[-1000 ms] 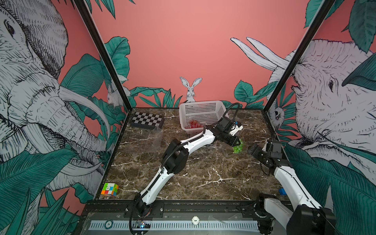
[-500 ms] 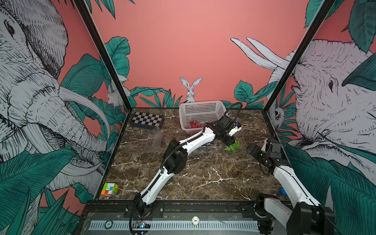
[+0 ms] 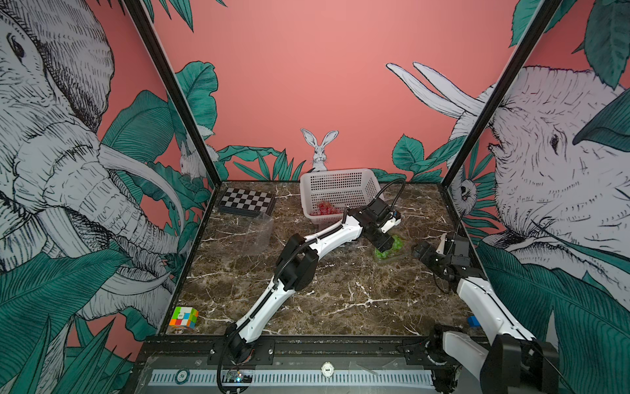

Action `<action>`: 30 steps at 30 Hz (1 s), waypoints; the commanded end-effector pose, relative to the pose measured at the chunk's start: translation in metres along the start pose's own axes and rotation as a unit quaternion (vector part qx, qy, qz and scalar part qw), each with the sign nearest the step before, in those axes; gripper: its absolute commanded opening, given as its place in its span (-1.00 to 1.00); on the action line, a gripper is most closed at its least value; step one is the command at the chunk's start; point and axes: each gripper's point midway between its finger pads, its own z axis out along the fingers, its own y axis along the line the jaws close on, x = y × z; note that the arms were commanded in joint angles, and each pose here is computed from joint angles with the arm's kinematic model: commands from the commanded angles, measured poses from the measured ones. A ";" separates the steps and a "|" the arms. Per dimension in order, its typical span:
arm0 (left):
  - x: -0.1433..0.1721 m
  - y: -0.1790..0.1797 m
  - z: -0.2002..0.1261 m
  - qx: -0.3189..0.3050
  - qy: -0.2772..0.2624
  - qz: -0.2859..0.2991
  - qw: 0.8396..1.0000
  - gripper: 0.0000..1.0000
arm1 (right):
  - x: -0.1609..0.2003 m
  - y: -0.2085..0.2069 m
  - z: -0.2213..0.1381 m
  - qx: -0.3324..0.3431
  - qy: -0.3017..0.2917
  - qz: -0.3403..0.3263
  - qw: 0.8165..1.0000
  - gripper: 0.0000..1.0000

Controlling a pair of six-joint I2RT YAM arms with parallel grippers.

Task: Pack grapes into containers
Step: Place the grape into the packing box, then adjust the packing box at the center of the board.

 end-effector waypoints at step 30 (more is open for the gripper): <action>-0.102 0.104 -0.098 -0.027 -0.212 -0.156 0.964 0.99 | 0.046 0.080 0.048 -0.165 0.099 0.006 0.981 0.96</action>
